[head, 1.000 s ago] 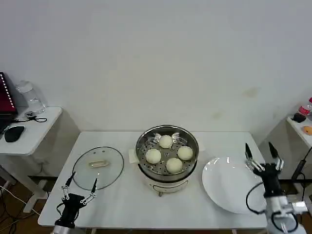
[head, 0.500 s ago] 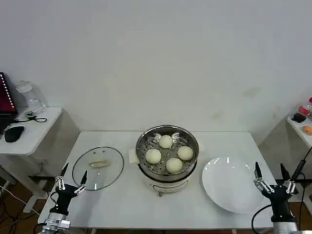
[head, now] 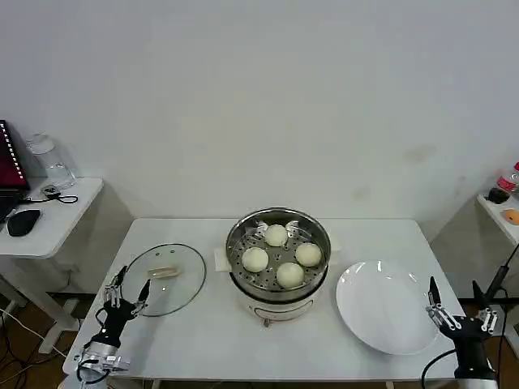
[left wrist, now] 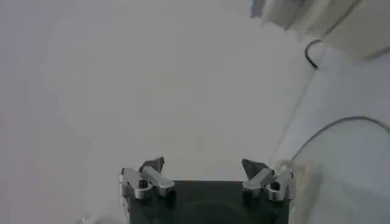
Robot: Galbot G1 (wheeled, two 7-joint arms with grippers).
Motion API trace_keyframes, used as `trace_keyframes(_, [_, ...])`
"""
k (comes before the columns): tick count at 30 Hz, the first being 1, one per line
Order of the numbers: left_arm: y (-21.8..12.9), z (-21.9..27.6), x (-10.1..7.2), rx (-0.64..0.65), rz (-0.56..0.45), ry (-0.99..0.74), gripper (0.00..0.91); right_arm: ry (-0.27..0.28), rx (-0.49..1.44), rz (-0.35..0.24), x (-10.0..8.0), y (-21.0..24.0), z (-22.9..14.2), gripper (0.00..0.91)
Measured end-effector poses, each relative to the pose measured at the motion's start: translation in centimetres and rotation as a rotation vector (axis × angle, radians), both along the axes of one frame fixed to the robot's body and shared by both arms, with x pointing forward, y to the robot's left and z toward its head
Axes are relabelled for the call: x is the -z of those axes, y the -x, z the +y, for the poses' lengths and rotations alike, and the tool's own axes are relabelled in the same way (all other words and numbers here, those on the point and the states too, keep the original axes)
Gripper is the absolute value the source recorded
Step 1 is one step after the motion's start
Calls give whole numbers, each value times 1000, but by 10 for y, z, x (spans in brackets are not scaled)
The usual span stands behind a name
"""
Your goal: Take steamed baozi put them in steamer then cover it.
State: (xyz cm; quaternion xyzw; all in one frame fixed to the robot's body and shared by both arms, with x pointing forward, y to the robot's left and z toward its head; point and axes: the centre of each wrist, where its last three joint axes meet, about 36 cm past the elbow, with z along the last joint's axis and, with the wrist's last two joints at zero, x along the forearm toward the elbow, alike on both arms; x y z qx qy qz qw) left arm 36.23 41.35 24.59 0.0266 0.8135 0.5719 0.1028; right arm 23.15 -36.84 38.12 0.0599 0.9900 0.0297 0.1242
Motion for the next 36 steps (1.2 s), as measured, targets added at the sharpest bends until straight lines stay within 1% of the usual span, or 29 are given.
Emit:
trace_keyframes(10, [-23,-21,-1,-17,17,-94,907,1,-1,1,-3,4,4,907])
trace_keyframes(20, [-31,-31,1,-49,62,-168,907,-1,0,-1,-5,8,8,907])
trace_keyframes(36, [-47,-39,8,-94,89,-203,907,5,-9,-2,-8,16,13,907])
